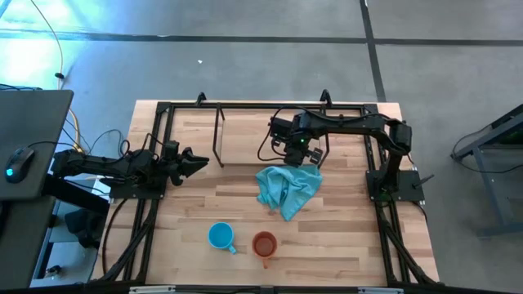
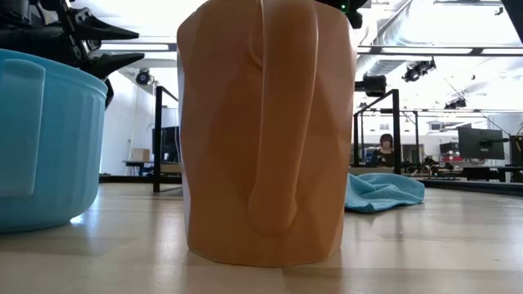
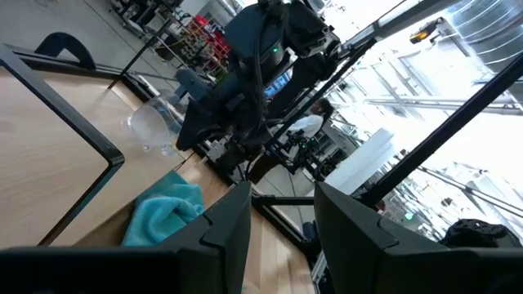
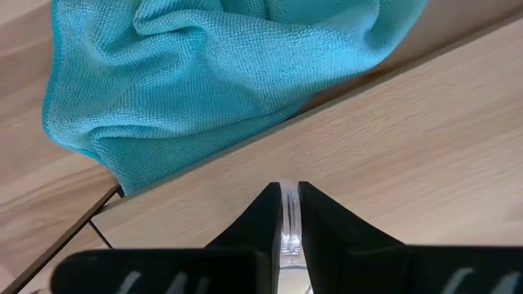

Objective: Stack small to large cups/mugs on shelf
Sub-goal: Put the transparent mug on the shelf, then put the blue mug on the shelf

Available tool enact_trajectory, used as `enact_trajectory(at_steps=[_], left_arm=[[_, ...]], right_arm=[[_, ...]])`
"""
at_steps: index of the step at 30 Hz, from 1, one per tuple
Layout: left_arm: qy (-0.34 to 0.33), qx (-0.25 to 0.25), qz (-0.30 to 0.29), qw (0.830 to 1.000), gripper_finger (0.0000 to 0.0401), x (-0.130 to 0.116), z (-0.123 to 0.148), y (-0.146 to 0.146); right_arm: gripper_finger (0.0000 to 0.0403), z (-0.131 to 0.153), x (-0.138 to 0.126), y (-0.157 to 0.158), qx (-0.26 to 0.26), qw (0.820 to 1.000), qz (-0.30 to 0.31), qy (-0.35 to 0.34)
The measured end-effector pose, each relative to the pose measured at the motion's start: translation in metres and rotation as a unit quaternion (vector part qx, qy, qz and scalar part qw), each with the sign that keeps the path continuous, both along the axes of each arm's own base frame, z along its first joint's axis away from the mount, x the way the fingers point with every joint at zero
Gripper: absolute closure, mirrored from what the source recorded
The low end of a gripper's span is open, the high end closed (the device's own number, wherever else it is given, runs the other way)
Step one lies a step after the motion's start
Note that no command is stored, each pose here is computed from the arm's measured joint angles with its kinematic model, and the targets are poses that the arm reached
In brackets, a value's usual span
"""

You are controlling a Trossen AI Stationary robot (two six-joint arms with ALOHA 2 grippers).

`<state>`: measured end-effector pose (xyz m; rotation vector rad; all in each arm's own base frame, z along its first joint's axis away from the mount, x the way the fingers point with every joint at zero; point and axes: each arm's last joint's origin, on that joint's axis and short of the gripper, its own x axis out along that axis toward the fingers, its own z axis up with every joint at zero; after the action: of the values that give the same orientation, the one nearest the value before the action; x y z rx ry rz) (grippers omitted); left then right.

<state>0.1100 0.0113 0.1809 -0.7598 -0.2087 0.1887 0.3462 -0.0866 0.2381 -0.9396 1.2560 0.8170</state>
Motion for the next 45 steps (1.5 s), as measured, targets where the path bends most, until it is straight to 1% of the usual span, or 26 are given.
enact_trajectory(at_steps=[2,6,9,12,18,21,24,26,29,32,34,38,40,41,45], left_arm=[[0.000,0.000,0.000,1.000,0.0277,0.000,0.000,0.000],[0.000,0.000,0.000,1.000,0.0277,0.000,0.000,0.000],[0.000,0.000,0.000,1.000,0.0277,0.000,0.000,0.000],[0.000,0.000,0.000,1.000,0.0277,0.000,0.000,0.000],[0.002,0.005,0.001,1.000,0.0277,0.000,0.000,0.000],[0.002,0.007,0.001,1.000,0.0277,0.000,0.000,0.000],[0.003,0.008,0.001,1.000,0.0277,0.000,0.000,0.000],[0.005,0.009,0.001,1.000,0.0277,0.000,-0.001,0.000],[0.008,0.019,0.002,1.000,0.0277,0.000,-0.001,0.000],[0.009,0.025,0.003,1.000,0.0277,0.000,-0.001,0.000],[0.009,0.026,0.003,1.000,0.0277,0.000,-0.001,0.000],[0.012,0.036,0.004,0.999,0.0277,0.000,-0.001,0.000],[0.013,0.036,0.004,0.999,0.0277,0.000,-0.001,0.000],[0.013,0.036,0.004,0.999,0.0277,0.000,-0.001,0.000],[0.015,0.036,0.004,0.999,0.0277,0.000,-0.001,0.000]], right_arm=[[0.0360,-0.002,0.000,0.000,0.002,1.000,-0.006,0.005],[0.0323,-0.002,0.000,0.000,0.001,1.000,-0.006,0.004],[0.0302,-0.001,0.000,-0.001,-0.006,1.000,-0.007,0.002],[0.0296,0.001,0.000,-0.001,-0.015,1.000,-0.007,-0.002],[0.0301,0.010,-0.002,0.001,-0.021,1.000,-0.009,-0.021],[0.0302,0.016,0.000,0.005,-0.017,0.998,-0.049,-0.046],[0.0302,0.029,0.003,0.011,0.015,0.988,-0.117,-0.101],[0.0302,0.041,0.005,0.016,0.051,0.975,-0.159,-0.146],[0.0302,0.062,0.007,0.024,0.107,0.947,-0.208,-0.218],[0.0302,0.083,0.008,0.030,0.154,0.911,-0.259,-0.281],[0.0302,0.093,0.008,0.033,0.190,0.880,-0.309,-0.307],[0.0302,0.108,0.007,0.037,0.269,0.809,-0.413,-0.321],[0.0302,0.112,0.006,0.040,0.296,0.782,-0.447,-0.317],[0.0302,0.113,0.005,0.041,0.307,0.771,-0.460,-0.315],[0.0302,0.117,0.008,0.054,0.348,0.743,-0.483,-0.305]])
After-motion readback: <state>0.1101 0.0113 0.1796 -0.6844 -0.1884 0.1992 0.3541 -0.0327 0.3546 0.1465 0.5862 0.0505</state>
